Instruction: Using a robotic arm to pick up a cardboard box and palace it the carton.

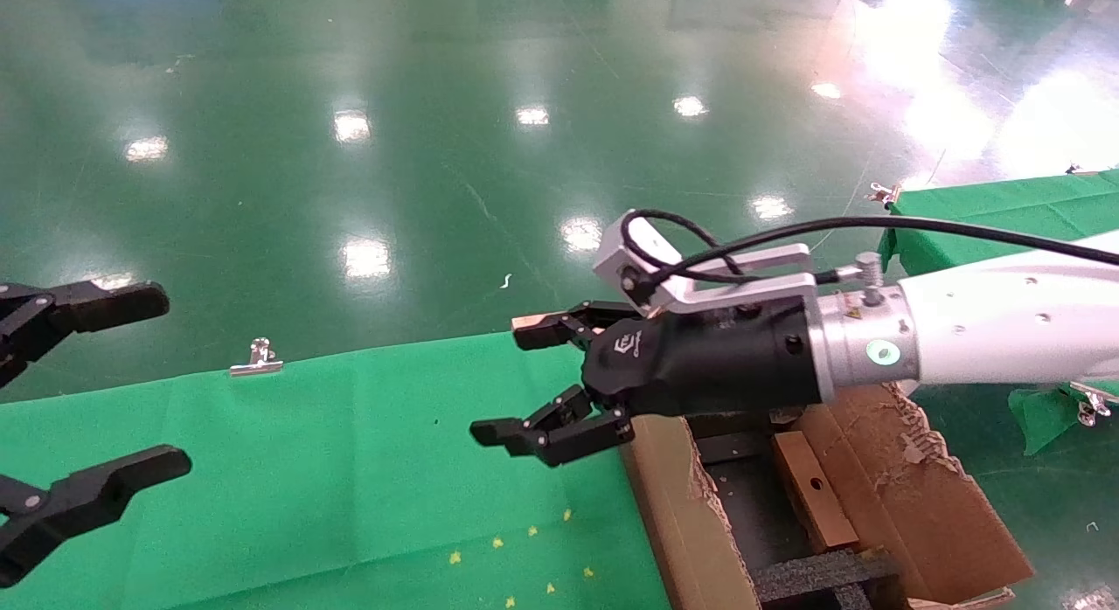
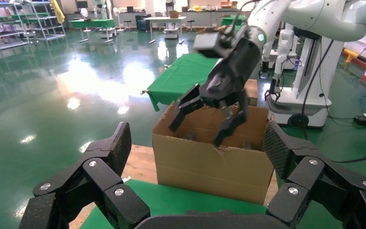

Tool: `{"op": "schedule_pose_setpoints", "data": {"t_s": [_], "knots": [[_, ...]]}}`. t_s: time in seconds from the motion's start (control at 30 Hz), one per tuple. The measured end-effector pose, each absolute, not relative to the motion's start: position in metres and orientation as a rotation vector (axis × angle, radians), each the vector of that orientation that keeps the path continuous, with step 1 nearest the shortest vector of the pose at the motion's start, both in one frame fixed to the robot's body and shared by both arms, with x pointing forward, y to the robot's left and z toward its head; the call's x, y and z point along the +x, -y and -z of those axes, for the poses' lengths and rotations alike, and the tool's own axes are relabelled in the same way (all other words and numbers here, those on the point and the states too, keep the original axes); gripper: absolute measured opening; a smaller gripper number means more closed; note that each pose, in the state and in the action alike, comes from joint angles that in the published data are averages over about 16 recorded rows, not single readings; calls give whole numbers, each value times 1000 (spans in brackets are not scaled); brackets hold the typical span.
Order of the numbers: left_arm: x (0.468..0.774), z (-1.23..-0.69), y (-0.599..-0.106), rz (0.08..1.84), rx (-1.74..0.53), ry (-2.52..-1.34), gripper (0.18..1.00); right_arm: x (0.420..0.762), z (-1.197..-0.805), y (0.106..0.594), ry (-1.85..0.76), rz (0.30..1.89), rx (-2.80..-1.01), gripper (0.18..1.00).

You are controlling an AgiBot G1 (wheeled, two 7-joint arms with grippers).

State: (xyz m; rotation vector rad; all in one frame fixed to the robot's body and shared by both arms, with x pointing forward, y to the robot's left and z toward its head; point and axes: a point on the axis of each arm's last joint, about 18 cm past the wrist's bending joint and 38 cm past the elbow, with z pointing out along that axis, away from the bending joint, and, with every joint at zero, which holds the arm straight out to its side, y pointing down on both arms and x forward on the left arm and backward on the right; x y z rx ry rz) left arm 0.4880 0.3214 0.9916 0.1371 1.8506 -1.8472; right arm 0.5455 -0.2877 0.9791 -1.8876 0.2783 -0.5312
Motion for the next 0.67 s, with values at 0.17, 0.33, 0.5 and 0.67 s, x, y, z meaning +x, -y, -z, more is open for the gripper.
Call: {"op": "schedule_pose_setpoints", "data": {"t_s": [0.17,0.33,0.5,0.67], "knots": [[488,-992,-321,1847,137,-1851,1001,529,-982,287,-144,510,-1830,1001],[488,-992,-321,1847,137,-1851,1001,511,-985,290,-9,508,-1758,1001],[488,-992,-321,1847,137,-1851,1001,496,-988,294,92,519,-1695,1001],[488,-992,-321,1847,137,-1851,1001,487,-990,297,155,531,-1652,1001]]}}
